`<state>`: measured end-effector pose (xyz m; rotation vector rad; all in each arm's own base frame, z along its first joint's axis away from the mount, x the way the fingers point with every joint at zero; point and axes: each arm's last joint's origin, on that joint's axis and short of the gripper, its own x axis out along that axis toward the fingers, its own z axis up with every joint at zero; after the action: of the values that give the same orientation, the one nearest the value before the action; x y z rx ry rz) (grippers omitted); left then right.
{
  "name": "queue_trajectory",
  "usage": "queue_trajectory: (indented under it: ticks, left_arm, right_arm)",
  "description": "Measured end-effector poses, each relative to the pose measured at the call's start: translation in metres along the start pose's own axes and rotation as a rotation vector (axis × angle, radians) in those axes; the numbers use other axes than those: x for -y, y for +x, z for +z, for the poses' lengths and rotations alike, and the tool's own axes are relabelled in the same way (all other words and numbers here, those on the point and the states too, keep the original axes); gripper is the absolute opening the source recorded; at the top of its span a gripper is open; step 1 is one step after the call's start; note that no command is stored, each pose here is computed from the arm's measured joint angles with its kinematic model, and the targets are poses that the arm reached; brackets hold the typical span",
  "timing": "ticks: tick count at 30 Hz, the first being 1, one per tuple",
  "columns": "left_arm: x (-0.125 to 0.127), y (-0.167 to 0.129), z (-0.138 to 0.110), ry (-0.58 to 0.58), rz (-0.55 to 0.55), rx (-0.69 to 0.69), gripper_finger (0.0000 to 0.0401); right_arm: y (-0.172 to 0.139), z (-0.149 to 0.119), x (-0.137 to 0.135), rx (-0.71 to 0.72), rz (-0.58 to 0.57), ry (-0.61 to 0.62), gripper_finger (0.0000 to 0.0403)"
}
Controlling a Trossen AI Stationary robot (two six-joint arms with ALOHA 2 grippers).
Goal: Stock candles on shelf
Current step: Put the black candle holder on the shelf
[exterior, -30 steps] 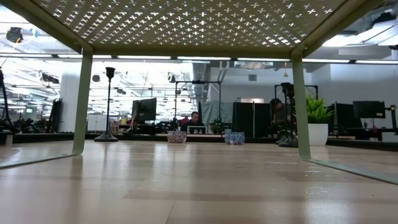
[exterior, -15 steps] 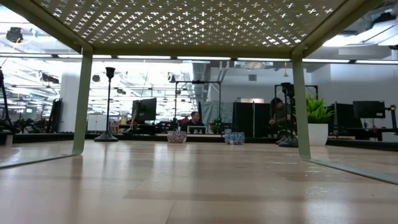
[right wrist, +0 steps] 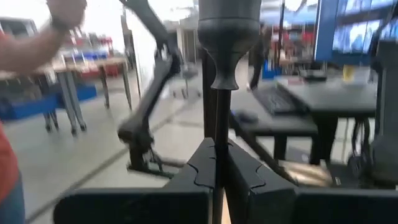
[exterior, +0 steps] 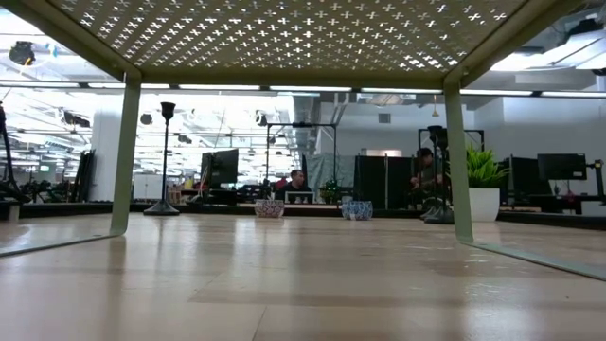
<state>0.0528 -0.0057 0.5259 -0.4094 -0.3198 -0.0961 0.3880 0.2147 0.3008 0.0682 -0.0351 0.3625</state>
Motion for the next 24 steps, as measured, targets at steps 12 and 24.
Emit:
queue_trajectory:
  ticks: [12, 24]
  left_arm:
    - [0.0, 0.0, 0.001, -0.001, 0.001, 0.007, 0.0222]
    - [0.0, 0.0, 0.001, -0.001, 0.008, 0.01, 0.0222]
  right_arm:
    - [0.003, -0.006, -0.004, -0.005, 0.003, -0.055, 0.0]
    - [0.0, -0.024, -0.005, 0.023, -0.012, -0.035, 0.0001]
